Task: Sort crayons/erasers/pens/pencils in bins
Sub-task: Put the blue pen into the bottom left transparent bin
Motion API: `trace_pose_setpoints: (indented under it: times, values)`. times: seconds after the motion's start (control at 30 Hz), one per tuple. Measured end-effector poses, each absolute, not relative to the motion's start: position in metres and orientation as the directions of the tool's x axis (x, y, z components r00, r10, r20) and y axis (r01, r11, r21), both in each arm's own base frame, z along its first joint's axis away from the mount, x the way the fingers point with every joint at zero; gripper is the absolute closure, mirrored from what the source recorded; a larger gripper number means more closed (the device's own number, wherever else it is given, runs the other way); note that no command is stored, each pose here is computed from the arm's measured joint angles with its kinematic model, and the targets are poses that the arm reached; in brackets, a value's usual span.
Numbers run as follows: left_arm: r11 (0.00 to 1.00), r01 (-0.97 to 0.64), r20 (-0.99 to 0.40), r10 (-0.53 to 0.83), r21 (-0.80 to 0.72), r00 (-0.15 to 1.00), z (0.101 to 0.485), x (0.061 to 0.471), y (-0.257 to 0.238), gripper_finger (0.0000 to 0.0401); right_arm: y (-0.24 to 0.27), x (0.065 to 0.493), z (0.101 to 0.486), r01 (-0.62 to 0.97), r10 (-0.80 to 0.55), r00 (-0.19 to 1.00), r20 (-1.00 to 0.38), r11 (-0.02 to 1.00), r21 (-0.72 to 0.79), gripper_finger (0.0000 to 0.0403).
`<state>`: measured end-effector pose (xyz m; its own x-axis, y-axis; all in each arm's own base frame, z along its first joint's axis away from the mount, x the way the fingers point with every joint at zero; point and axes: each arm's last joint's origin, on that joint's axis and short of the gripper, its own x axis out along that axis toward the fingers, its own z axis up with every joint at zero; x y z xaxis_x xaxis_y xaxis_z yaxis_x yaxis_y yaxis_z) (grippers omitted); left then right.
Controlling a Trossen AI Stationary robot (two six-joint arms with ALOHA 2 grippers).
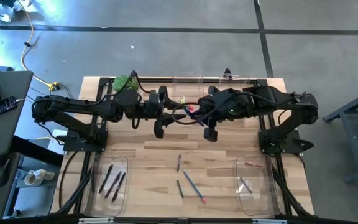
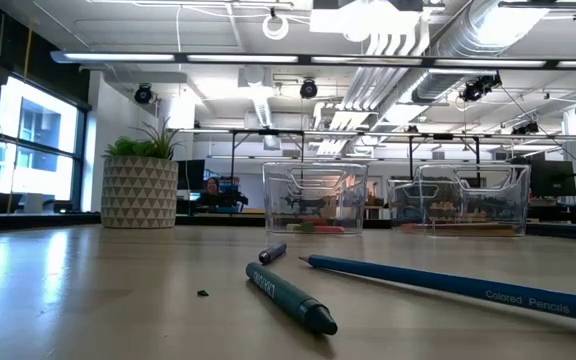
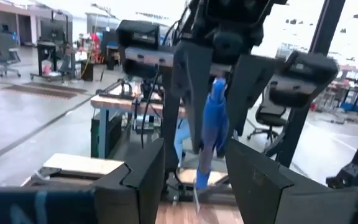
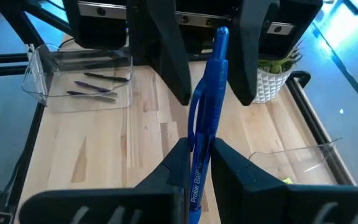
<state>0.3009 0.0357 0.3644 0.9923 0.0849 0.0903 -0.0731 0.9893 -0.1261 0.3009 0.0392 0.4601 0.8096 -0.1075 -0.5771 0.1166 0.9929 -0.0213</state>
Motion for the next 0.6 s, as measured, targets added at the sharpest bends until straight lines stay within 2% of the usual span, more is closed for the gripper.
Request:
trace_pose_setpoints:
  times: [0.37, 0.6]
  values:
    - [0.988, -0.092, 0.172, 0.113, -0.125, 0.979, 0.372, 0.300, 0.036, 0.0243, 0.026, 0.308, 0.459, 0.047, -0.048, 0.818, -0.574, 0.999, -0.018, 0.0377]
    - [0.986, -0.092, 0.176, 0.117, -0.142, 0.977, 0.373, 0.300, 0.037, 0.0244, 0.022, 0.313, 0.456, 0.009, -0.029, 0.814, -0.580, 0.999, -0.038, 0.0377]
